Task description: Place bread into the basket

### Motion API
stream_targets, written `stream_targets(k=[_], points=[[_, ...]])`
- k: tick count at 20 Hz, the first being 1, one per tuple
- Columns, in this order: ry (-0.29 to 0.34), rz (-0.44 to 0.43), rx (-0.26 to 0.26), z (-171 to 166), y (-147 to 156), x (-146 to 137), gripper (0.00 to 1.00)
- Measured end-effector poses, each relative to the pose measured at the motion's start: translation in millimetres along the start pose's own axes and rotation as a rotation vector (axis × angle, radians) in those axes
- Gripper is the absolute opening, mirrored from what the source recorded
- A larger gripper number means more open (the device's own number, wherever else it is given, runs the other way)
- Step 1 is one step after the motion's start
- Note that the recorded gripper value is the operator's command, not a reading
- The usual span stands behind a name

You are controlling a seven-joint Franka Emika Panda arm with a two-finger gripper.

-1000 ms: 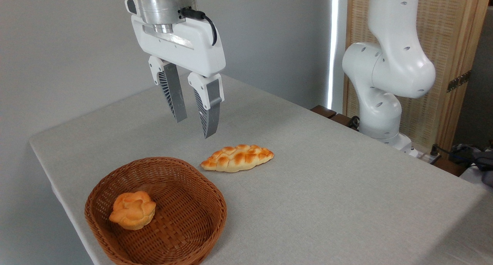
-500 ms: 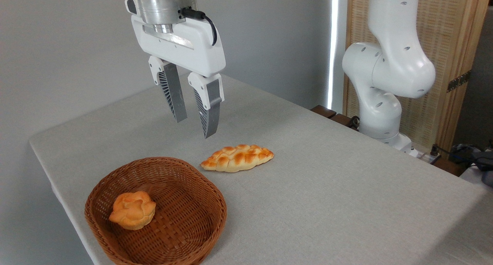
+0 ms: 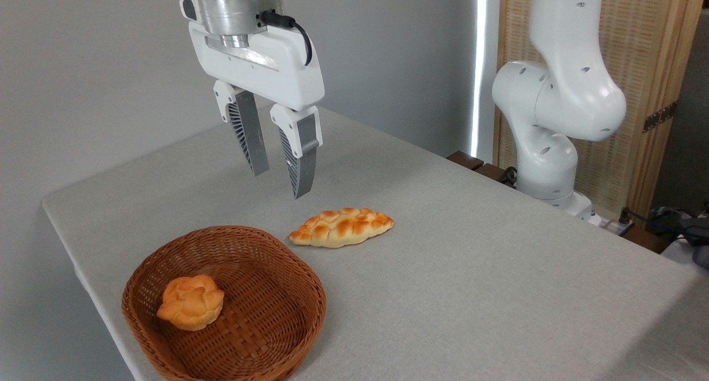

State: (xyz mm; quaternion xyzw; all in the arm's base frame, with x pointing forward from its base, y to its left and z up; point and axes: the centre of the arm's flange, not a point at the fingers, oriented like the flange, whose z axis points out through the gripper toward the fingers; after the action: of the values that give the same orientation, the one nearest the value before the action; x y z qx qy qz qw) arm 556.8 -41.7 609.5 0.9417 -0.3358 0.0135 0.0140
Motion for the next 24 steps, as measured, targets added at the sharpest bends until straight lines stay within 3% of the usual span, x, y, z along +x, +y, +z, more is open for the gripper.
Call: stream_targets(k=[8, 13, 20, 24], points=[[-0.001, 0.003, -0.001, 0.6, 1.3, 0.9, 1.0], [-0.019, 0.035, -0.013, 9.3, 19.7, 4.4, 1.0], [-0.059, 0.19, -0.04, 28.4, 60.2, -23.4, 1.0], [-0.065, 0.267, -0.041, 51.2, 90.9, -19.1, 1.0]])
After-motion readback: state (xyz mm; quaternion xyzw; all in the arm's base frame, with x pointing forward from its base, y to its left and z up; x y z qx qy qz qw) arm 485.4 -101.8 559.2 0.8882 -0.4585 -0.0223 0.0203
